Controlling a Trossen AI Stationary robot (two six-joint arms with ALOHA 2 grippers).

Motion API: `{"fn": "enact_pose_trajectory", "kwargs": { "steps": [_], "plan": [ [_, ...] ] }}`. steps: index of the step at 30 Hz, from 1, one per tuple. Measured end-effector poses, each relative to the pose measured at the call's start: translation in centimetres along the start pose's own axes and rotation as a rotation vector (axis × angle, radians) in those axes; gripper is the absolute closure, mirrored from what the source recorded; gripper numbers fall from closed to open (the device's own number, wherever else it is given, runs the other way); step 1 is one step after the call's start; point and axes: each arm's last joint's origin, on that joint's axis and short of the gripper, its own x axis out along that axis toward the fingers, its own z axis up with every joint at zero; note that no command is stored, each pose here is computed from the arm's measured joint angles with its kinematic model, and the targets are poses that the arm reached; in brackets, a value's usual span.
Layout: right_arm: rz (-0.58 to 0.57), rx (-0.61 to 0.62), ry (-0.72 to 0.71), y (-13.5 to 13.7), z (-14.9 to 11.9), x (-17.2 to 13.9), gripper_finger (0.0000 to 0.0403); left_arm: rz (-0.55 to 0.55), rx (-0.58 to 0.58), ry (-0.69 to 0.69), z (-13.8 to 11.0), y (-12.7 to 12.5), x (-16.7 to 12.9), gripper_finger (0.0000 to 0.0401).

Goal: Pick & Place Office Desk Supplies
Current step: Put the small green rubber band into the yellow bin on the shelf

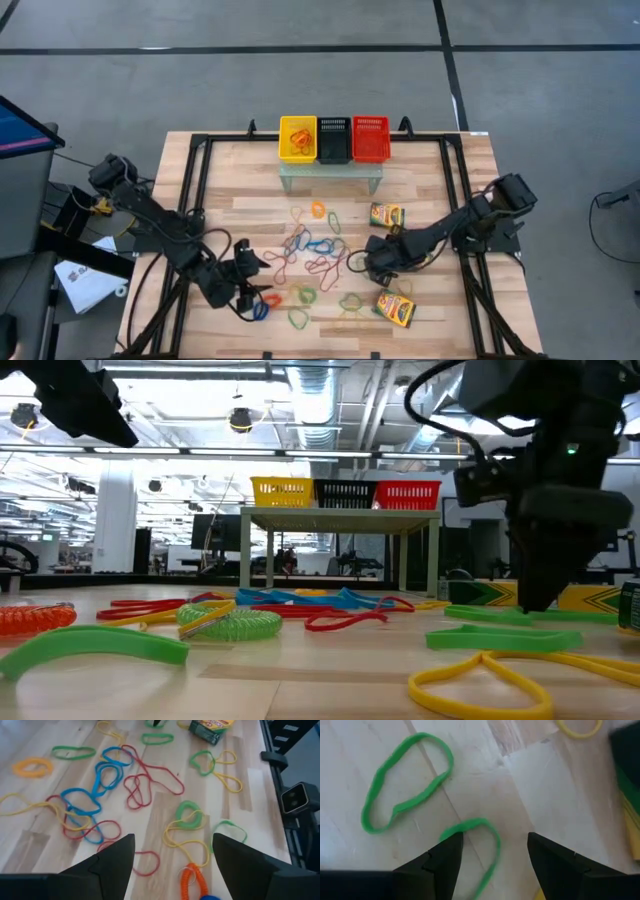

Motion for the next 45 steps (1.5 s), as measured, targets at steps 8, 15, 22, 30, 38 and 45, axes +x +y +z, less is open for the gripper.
{"fn": "enact_pose_trajectory", "kwargs": {
  "steps": [8,15,22,30,38,45],
  "plan": [
    [0.001,-0.007,0.005,0.3,-0.4,-0.1,0.0182,0.014,0.018,-0.025,0.1,0.2,-0.2,0.0140],
    [-0.001,-0.010,0.070,-1.6,1.0,0.2,0.0182,0.082,0.163,-0.058,0.2,0.5,-0.1,0.0140],
    [-0.004,-0.023,0.101,-3.8,3.2,0.4,0.0182,0.123,0.249,-0.019,-0.2,1.0,-0.1,0.0140],
    [-0.008,-0.015,0.102,-4.5,3.9,1.2,0.0211,0.123,0.182,-0.033,0.5,1.9,-1.6,0.0140],
    [-0.018,-0.025,0.085,-4.7,3.3,1.8,0.0300,0.083,0.086,-0.081,1.4,2.5,-3.1,0.0140],
    [-0.041,-0.001,0.029,-4.5,3.7,1.4,0.0396,0.158,0.147,-0.140,1.6,2.7,-3.2,0.0140]
  ]
}}
